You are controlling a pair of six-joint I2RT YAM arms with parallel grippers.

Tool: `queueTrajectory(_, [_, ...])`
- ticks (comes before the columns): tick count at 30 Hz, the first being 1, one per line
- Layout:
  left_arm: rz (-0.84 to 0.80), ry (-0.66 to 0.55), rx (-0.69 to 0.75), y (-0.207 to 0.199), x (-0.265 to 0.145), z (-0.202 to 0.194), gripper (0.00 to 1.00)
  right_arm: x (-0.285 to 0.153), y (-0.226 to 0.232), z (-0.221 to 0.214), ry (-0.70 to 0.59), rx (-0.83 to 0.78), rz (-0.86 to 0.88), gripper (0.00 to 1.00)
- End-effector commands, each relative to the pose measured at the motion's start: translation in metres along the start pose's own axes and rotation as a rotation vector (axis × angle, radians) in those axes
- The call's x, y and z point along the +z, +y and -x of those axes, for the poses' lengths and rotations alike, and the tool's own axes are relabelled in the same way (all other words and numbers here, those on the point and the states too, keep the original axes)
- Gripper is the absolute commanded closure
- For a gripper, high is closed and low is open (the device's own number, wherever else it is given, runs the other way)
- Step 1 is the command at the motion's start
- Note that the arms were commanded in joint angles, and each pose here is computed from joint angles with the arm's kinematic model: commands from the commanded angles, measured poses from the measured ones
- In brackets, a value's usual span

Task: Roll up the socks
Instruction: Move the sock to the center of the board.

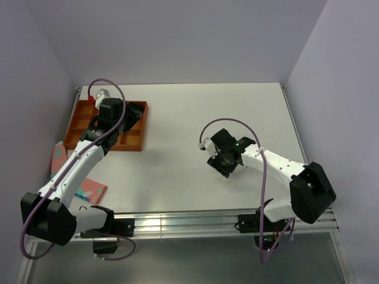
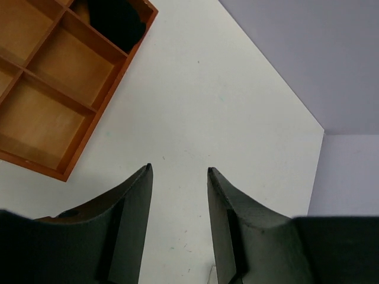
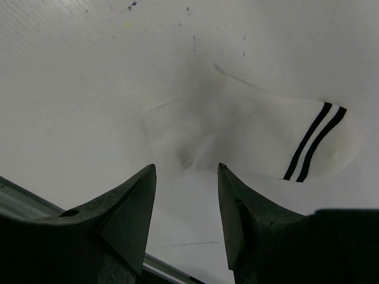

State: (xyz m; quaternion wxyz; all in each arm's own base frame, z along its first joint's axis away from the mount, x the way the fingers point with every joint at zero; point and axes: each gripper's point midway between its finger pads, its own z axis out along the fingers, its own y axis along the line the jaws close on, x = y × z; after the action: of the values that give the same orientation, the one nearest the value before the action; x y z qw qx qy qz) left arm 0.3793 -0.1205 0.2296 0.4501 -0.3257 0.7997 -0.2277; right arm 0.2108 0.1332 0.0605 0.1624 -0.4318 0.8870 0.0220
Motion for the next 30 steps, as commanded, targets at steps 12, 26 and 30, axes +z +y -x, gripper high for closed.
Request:
queueTrajectory(12, [-0.126, -0.056, 0.009, -0.032, -0.033, 0.023, 0.52, 0.018, 0.017, 0.006, 0.074, -0.03, -0.007, 0.52])
queueTrajectory(26, [-0.122, -0.041, 0.024, -0.03, -0.028, 0.018, 0.53, 0.034, 0.022, 0.01, 0.099, -0.048, 0.016, 0.53])
queueTrajectory(30, [-0.11, -0.042, 0.031, -0.028, -0.026, 0.018, 0.53, 0.038, 0.021, 0.012, 0.101, -0.048, 0.019, 0.53])
